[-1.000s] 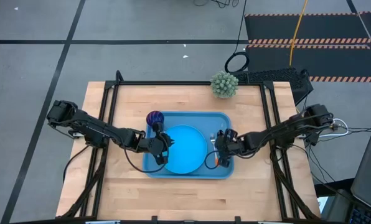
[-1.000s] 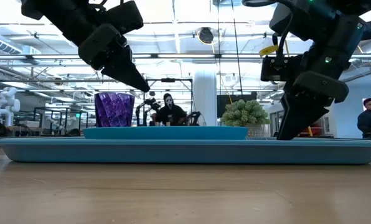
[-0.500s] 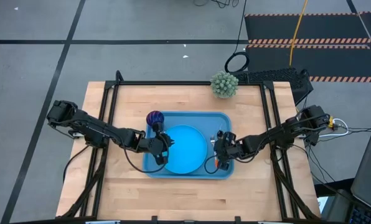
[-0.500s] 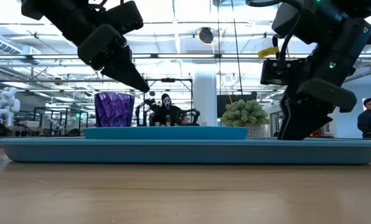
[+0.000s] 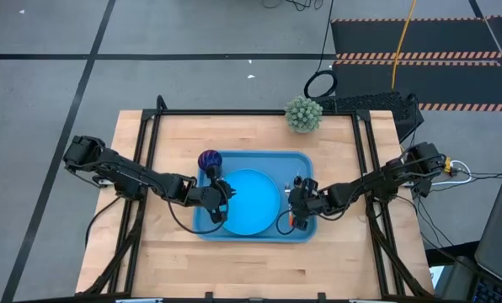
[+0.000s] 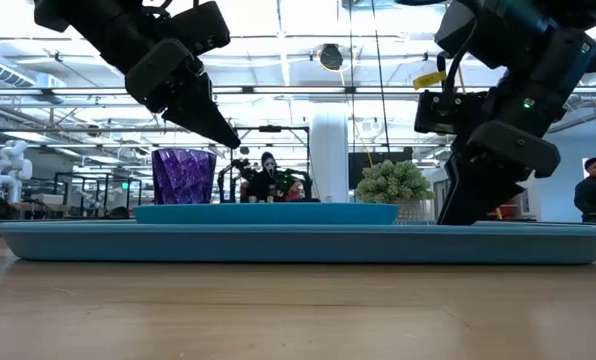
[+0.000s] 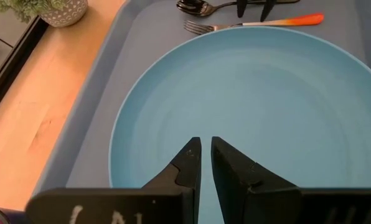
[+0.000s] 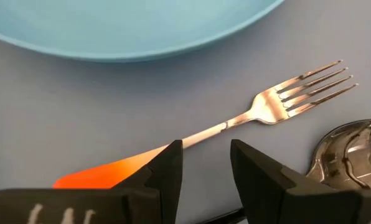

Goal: Pick and place plate/cup/fork/spoon on tray
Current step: Adjust the orange fork

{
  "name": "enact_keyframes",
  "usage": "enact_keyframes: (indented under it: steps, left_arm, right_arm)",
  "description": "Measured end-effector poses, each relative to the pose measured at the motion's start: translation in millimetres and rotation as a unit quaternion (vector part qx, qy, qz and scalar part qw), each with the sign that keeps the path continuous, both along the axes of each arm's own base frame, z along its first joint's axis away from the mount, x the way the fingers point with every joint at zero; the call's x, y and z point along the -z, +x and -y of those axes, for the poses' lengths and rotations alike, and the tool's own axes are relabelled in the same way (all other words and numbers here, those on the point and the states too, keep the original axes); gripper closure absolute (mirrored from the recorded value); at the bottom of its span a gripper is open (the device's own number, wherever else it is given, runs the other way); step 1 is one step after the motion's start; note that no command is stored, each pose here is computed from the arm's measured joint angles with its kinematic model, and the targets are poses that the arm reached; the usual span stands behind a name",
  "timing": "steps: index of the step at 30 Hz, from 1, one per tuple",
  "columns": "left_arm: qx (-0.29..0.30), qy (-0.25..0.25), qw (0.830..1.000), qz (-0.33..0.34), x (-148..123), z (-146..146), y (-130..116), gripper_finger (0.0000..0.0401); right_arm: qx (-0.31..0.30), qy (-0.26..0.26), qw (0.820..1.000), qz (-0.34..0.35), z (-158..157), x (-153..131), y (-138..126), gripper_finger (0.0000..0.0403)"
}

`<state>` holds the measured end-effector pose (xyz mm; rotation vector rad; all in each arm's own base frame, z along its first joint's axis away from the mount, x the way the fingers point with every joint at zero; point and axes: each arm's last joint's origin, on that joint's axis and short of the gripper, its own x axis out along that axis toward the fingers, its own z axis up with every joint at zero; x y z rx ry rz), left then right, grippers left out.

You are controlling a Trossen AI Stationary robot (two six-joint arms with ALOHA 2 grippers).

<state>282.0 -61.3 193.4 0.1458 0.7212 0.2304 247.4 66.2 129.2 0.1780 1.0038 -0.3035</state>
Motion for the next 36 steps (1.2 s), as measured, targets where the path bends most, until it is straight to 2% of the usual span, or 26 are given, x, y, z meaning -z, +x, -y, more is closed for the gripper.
enact_keyframes:
  steps: [22, 36]
  left_arm:
    - [0.000, 0.001, 1.000, 0.000, 0, 0, 0, 0.0359]
    - [0.003, 0.003, 1.000, -0.002, 0, 0, 0, 0.0359]
  right_arm:
    - [0.018, -0.019, 0.999, 0.023, 4, -2, 4, 0.0273]
    - [0.035, -0.050, 0.998, 0.025, 9, 13, 13, 0.0273]
